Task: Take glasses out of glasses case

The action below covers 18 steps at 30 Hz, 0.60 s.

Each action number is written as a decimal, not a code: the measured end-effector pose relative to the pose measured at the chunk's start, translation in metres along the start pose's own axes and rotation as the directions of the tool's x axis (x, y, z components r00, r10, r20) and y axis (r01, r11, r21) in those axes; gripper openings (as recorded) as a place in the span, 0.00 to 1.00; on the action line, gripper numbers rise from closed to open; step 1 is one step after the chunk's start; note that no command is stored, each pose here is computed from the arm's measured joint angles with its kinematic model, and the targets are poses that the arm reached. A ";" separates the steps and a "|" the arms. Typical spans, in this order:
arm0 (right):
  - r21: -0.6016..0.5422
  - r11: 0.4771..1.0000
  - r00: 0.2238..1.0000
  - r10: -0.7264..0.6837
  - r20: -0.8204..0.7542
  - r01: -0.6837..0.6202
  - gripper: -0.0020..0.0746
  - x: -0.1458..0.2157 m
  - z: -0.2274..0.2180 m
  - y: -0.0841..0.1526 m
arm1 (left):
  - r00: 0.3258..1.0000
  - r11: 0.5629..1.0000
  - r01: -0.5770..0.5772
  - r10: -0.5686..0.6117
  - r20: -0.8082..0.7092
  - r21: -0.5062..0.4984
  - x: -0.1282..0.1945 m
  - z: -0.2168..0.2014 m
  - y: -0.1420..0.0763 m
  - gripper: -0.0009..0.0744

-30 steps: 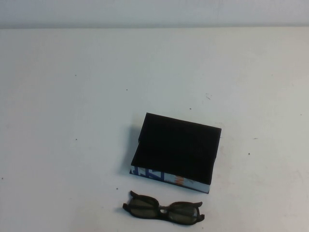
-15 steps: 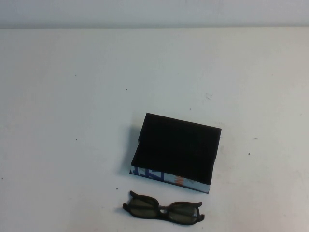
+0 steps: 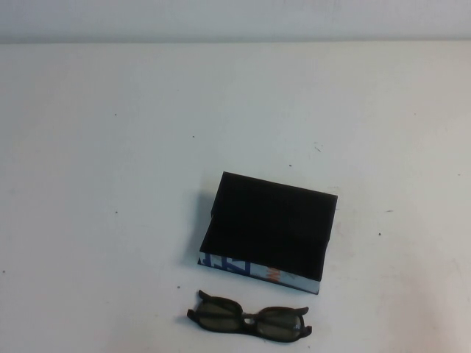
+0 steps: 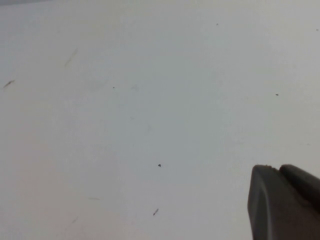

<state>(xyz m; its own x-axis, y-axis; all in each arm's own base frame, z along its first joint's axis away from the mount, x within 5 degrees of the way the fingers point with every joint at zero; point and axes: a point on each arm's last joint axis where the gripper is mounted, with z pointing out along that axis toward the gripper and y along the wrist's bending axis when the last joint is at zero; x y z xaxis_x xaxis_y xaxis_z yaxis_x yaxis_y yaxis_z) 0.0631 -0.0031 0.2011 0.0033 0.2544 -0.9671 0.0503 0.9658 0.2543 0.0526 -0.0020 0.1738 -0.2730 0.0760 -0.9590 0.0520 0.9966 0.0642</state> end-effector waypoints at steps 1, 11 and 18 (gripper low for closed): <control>-0.007 1.000 1.000 0.016 -0.004 -0.016 0.01 0.001 0.000 0.000 | 1.000 1.000 0.000 0.000 0.000 0.000 0.000 0.000 0.000 0.01; -0.038 0.997 0.966 0.051 -0.252 -0.063 0.01 0.023 -0.003 0.002 | 1.000 1.000 0.000 0.000 0.000 0.000 0.000 0.000 0.000 0.01; -0.024 0.998 0.944 0.054 -0.327 -0.065 0.01 0.030 -0.005 0.001 | 1.000 1.000 0.000 0.000 0.000 0.000 0.000 0.000 0.000 0.01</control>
<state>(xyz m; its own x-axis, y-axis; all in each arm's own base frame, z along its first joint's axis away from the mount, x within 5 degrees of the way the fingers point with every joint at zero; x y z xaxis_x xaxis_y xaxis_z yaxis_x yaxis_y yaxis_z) 0.0585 0.0056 0.1720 -0.3204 0.3083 -0.8957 0.0258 0.9480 0.3171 0.0526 -0.0020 0.1738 -0.2730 0.0760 -0.9590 0.0520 0.9966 0.0642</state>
